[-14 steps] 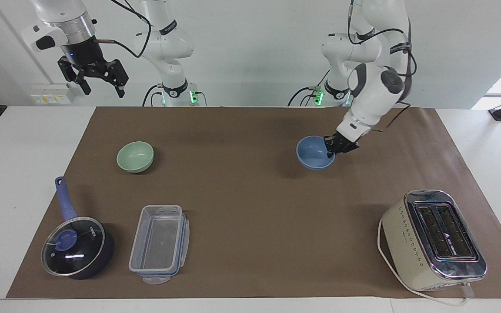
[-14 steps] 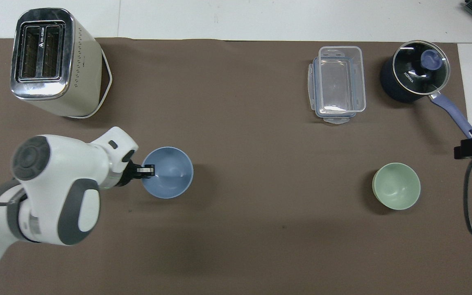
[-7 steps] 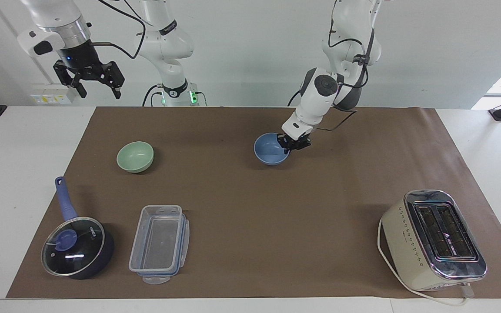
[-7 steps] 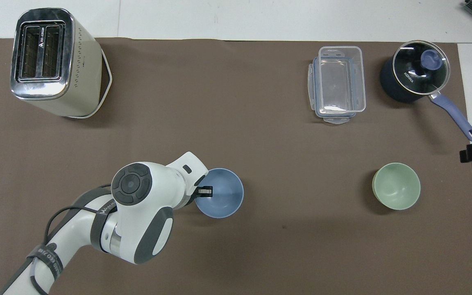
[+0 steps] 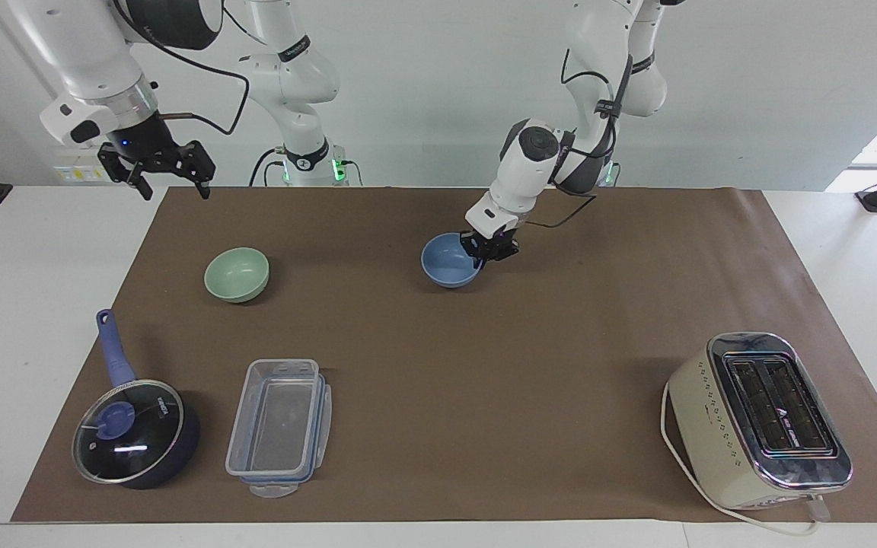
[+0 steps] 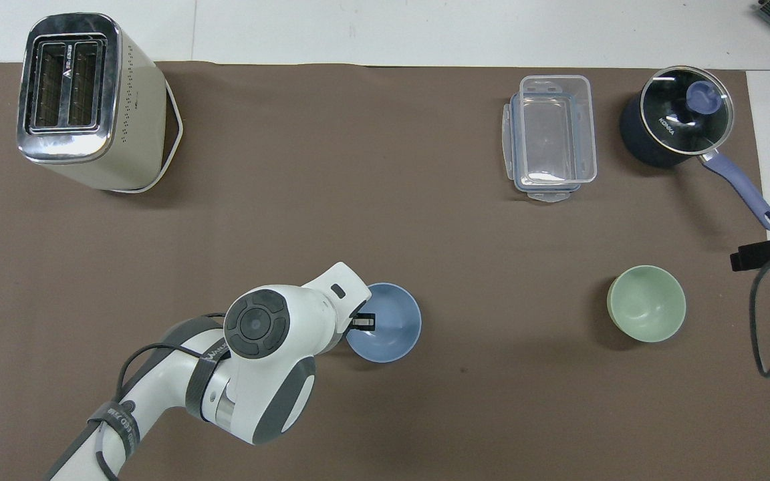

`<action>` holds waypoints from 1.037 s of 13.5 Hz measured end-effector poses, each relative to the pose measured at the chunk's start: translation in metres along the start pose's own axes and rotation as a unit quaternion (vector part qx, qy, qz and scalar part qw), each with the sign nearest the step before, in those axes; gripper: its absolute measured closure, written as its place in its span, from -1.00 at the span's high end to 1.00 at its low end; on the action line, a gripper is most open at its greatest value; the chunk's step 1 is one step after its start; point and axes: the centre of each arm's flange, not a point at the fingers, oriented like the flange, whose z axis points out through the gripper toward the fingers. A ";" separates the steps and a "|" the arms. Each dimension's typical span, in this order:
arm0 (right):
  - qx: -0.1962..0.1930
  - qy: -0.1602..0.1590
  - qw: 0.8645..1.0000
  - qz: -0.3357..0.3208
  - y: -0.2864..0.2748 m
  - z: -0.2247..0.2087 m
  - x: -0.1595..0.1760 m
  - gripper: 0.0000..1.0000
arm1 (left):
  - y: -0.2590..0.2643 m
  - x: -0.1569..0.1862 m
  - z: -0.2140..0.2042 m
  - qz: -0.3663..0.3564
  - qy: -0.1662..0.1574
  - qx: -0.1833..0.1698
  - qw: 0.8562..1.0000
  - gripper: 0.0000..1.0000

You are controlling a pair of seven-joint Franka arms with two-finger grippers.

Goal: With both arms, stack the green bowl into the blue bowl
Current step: 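Slide the blue bowl with the left gripper toward the table centre, then withdraw the left gripper while the right gripper grips the green bowl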

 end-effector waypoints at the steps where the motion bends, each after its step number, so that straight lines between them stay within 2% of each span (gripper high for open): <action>1: 0.000 0.000 1.000 0.000 0.006 0.006 0.000 1.00 | 0.000 0.000 0.000 0.000 0.000 0.000 1.000 -0.24; 2: 0.000 0.000 1.000 -0.002 0.008 0.013 0.000 1.00 | 0.000 0.000 0.000 -0.001 0.000 0.000 1.000 -0.08; 3: 0.000 0.001 1.000 -0.004 0.009 0.025 0.001 1.00 | 0.000 0.001 -0.001 -0.001 0.000 0.000 1.000 -0.08; 4: 0.000 0.003 1.000 -0.009 0.009 0.039 0.002 1.00 | 0.000 0.002 -0.002 -0.001 0.001 -0.001 1.000 0.04; 6: 0.000 0.004 1.000 -0.020 0.009 0.073 0.003 1.00 | -0.001 0.010 -0.012 -0.003 0.006 -0.004 1.000 0.58; 8: -0.001 0.007 0.999 -0.032 0.013 0.107 0.000 1.00 | -0.015 0.027 -0.033 0.007 0.023 0.008 1.000 0.99; 11: -0.003 0.017 0.999 -0.050 0.030 0.173 -0.013 1.00 | -0.073 0.060 -0.089 0.022 0.038 0.034 0.998 1.00; 14: 0.002 0.005 0.998 -0.060 0.032 0.220 -0.028 1.00 | -0.131 0.088 -0.154 0.035 0.047 0.063 0.996 1.00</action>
